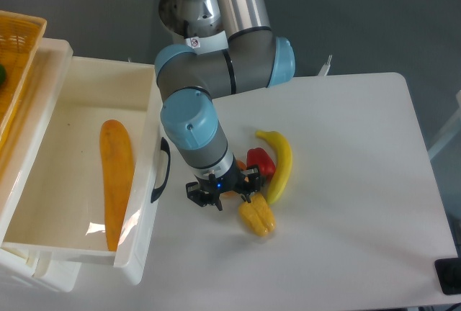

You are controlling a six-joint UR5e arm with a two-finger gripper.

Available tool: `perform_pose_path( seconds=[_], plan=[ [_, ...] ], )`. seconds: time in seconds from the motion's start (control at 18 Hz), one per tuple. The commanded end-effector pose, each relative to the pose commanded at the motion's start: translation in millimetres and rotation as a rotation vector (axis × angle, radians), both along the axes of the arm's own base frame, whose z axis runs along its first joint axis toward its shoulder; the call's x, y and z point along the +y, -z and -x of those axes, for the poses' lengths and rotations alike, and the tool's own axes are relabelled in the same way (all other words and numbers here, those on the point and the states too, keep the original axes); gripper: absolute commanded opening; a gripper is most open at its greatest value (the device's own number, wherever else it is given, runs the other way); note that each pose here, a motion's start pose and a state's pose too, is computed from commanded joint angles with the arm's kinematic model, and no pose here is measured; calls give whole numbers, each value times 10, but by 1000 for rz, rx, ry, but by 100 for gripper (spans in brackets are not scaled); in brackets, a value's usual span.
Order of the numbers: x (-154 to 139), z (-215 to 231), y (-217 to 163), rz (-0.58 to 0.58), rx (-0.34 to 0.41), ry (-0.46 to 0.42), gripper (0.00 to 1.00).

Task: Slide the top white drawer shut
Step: 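Move the open gripper toward the front face of the open white drawer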

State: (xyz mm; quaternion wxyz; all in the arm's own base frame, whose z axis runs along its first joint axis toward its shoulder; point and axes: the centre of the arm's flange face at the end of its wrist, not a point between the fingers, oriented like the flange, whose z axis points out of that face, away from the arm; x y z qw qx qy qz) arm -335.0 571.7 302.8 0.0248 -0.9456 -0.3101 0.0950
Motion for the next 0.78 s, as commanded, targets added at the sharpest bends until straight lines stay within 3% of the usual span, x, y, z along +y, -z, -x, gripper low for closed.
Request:
perform_pose_path(
  seconds=[0.78],
  plan=[
    [88,-231,-43,-19,-16,37,64]
  ],
)
